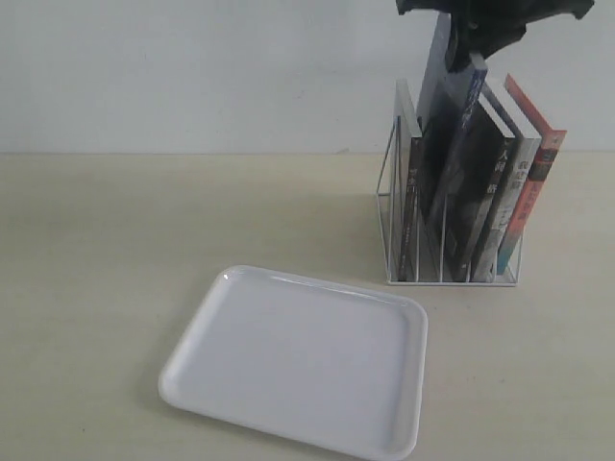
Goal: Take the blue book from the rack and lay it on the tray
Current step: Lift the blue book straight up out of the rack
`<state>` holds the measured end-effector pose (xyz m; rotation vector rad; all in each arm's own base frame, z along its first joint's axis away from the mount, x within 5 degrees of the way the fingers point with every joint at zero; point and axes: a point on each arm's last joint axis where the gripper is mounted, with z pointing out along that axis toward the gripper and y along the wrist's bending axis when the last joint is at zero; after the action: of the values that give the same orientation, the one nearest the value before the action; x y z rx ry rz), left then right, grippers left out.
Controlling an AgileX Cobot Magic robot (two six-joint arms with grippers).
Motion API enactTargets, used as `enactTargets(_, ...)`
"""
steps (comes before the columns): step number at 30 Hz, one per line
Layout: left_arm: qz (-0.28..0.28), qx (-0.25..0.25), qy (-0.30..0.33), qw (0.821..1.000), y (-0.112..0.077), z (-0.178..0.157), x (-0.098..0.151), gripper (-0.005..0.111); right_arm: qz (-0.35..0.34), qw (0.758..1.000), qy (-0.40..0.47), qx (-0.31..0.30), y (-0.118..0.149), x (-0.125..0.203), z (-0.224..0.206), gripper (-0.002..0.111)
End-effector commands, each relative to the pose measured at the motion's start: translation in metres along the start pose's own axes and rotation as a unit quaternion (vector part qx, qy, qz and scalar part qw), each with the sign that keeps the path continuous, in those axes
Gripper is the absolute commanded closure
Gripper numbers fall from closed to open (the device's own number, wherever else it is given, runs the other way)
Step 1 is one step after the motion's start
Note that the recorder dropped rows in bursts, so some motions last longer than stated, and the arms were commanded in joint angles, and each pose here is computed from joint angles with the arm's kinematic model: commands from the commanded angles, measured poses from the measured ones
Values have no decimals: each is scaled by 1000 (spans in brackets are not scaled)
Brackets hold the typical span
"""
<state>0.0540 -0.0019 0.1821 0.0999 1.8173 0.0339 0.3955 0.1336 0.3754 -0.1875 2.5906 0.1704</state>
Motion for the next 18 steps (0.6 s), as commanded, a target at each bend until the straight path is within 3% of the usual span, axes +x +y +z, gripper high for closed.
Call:
enactTargets(1, 0, -2, -11, 1000, 0, -1, -3, 102, -12, 997, -73, 1, -3, 0, -61, 108)
enactTargets(11, 0, -2, -11, 1000, 0, -1, -3, 102, -64, 981, -179, -42, -3, 25, -168, 108)
enactTargets(18, 0, -2, -11, 1000, 0, -1, -3, 102, -196, 941, -218, -169, 21, 41, -201, 108)
